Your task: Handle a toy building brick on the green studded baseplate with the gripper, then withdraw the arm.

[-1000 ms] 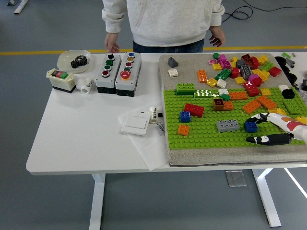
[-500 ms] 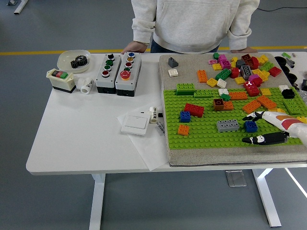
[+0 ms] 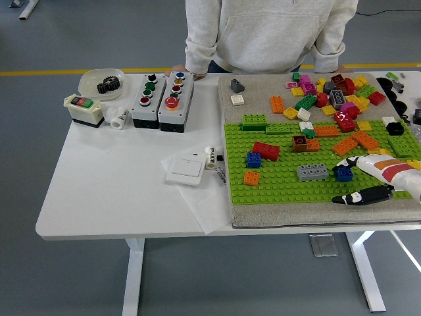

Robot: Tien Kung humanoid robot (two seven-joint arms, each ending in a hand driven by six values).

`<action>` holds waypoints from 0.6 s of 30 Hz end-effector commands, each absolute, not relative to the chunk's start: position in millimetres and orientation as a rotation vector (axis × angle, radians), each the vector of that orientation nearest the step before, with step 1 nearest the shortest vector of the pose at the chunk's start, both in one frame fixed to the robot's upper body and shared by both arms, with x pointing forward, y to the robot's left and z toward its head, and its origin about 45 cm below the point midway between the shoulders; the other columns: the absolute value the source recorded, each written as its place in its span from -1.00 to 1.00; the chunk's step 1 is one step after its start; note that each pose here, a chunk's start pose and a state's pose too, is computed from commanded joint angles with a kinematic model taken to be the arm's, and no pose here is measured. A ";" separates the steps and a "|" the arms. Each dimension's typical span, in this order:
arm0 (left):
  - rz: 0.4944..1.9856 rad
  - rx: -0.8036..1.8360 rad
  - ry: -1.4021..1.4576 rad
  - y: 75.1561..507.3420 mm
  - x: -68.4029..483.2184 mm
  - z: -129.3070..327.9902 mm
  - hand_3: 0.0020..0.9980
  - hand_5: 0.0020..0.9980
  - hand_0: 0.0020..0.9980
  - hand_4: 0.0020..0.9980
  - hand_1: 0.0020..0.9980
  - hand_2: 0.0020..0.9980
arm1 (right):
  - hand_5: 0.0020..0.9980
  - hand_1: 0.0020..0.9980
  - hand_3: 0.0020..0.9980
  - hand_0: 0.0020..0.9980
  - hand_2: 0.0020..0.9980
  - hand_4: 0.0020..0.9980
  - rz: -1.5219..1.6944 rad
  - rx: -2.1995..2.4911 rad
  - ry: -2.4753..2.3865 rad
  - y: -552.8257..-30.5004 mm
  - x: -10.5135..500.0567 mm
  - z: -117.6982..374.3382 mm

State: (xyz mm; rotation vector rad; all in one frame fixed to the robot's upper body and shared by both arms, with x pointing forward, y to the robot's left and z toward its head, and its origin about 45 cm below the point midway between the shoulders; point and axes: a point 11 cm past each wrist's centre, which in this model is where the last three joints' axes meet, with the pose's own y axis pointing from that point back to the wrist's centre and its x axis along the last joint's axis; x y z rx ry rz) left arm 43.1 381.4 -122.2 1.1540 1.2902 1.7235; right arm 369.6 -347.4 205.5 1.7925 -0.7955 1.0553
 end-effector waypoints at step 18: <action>1.726 1.152 1.282 382.3 46.2 -121.6 0.60 0.42 0.63 0.67 0.74 0.76 | 0.60 0.58 0.57 0.76 0.60 1.00 1.005 1.799 -0.793 -352.1 366.6 194.0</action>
